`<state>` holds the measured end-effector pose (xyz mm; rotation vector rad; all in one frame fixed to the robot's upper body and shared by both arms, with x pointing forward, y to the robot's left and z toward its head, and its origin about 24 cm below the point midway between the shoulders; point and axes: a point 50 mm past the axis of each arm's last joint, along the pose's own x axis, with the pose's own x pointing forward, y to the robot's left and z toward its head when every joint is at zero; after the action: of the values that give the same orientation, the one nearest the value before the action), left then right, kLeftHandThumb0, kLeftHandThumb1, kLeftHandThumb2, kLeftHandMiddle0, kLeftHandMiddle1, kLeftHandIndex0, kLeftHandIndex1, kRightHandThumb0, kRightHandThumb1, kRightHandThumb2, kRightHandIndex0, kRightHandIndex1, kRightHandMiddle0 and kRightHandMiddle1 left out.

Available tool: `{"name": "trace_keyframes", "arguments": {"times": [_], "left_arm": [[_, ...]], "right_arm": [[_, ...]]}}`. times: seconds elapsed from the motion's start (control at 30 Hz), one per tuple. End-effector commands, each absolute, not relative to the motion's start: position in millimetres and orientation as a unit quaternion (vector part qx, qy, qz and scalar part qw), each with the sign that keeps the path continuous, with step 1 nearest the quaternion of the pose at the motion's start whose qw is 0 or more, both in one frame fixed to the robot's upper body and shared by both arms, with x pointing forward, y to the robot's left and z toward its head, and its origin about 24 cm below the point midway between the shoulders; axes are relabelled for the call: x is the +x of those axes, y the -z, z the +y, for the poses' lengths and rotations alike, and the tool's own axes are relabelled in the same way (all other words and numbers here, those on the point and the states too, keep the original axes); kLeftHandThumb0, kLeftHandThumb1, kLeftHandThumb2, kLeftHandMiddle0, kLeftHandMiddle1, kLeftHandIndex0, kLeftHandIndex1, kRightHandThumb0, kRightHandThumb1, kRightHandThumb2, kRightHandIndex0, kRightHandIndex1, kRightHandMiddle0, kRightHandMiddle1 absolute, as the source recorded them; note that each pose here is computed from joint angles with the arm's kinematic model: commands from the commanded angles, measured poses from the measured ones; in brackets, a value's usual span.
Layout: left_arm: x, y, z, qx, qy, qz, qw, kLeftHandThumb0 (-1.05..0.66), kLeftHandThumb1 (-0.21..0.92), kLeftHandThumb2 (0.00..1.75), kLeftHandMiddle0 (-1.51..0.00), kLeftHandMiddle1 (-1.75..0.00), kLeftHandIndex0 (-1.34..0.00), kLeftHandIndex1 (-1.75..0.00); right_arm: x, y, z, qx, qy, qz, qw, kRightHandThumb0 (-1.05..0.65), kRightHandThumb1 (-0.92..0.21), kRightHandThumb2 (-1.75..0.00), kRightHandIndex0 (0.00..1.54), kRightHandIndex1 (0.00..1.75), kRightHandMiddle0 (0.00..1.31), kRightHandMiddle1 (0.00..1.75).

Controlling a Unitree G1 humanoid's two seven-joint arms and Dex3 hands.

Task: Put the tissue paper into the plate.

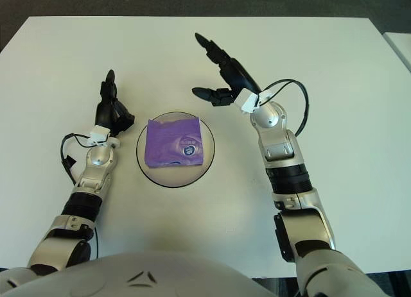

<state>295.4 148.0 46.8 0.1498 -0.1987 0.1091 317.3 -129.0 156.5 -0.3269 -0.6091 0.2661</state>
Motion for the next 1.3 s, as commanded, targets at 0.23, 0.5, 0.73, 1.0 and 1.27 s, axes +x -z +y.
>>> {"name": "trace_keyframes", "arguments": {"times": [0.23, 0.5, 0.73, 1.0, 1.27], "left_arm": [[259, 14, 160, 0.088, -0.067, 0.026, 0.994, -0.87, 0.92, 1.22, -0.06, 0.0, 0.0, -0.21], [258, 13, 160, 0.085, -0.066, 0.019, 0.994, -0.86, 0.92, 1.22, -0.06, 0.0, 0.0, -0.23], [258, 15, 159, 0.087, -0.06, 0.023, 0.994, -0.87, 0.92, 1.22, -0.05, 0.0, 0.0, -0.22], [257, 15, 159, 0.087, -0.057, 0.029, 0.994, -0.88, 0.92, 1.22, -0.06, 0.0, 0.0, -0.21], [256, 15, 159, 0.086, -0.054, 0.031, 0.994, -0.88, 0.92, 1.22, -0.06, 0.0, 0.0, -0.22]], "right_arm": [[304, -75, -124, 0.011, -0.042, -0.194, 0.98, -0.88, -0.92, -1.06, 0.05, 0.02, 0.04, 0.04], [302, -60, -119, 0.03, -0.023, -0.167, 0.985, -0.82, -0.92, -1.07, 0.13, 0.03, 0.0, 0.25], [296, -48, -119, 0.032, -0.016, -0.146, 0.989, -0.8, -0.92, -1.09, 0.15, 0.04, 0.0, 0.28], [294, -44, -118, 0.033, -0.015, -0.138, 0.99, -0.8, -0.92, -1.11, 0.14, 0.03, 0.0, 0.27], [291, -42, -119, 0.03, -0.015, -0.135, 0.99, -0.8, -0.92, -1.11, 0.14, 0.03, 0.0, 0.28]]}}
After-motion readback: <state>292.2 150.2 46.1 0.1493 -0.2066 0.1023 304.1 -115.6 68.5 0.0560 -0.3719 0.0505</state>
